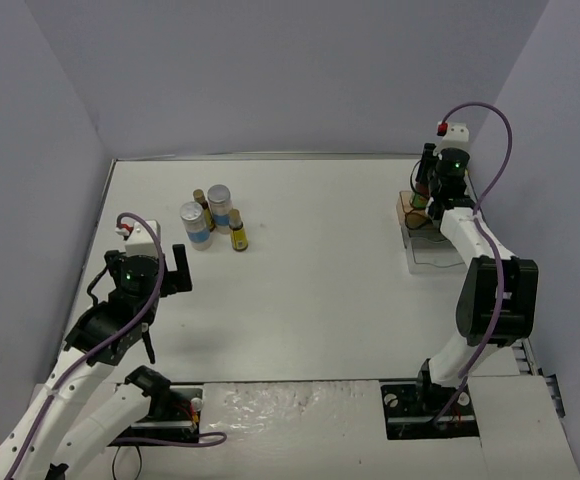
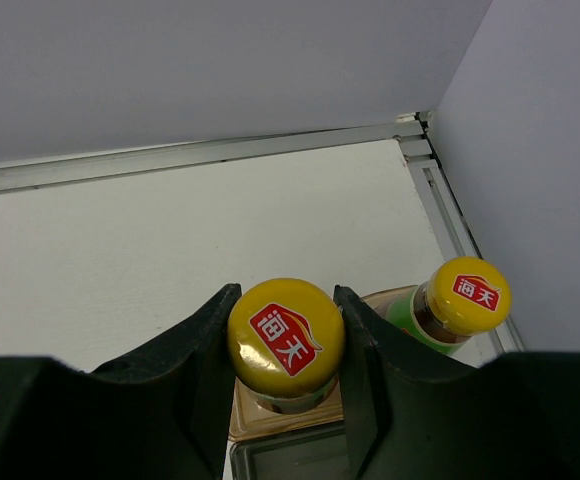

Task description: Organize the condiment bottles

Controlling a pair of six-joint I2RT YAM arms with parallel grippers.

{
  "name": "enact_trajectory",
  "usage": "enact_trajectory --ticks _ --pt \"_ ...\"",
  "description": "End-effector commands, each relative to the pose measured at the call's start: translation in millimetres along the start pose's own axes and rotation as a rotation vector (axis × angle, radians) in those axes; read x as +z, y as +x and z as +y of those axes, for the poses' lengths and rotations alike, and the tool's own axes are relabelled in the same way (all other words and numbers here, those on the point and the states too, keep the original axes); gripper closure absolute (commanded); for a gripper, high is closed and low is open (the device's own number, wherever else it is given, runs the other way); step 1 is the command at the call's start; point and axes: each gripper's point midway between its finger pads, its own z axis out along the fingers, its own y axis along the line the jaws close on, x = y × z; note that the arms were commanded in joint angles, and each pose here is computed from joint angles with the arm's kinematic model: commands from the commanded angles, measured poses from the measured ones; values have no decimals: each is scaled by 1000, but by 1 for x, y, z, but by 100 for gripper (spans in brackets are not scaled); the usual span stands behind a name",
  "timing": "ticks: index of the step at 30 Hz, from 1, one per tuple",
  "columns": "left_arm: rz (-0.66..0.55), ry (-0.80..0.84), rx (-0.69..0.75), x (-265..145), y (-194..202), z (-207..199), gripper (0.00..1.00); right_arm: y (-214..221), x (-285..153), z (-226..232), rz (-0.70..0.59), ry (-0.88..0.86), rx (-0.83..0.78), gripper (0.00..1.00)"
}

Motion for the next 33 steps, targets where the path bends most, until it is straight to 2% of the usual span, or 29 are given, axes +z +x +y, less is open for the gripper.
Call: enact_trajectory --ticks 1,10,14,21,33 --pt "-46 15 -15 3 -15 -5 3 -103 -1 -3 -316 -2 46 100" --pt "-33 20 -7 6 -13 -7 3 -75 11 0 -262 -17 47 100" --pt "-32 20 -6 6 -13 -7 3 -60 14 1 -237 -18 50 87" --pt "-27 23 -4 7 -12 -8 3 -47 13 2 -211 -24 46 73" --pt "-31 24 -6 6 -13 -8 3 -45 9 3 -194 -36 40 61"
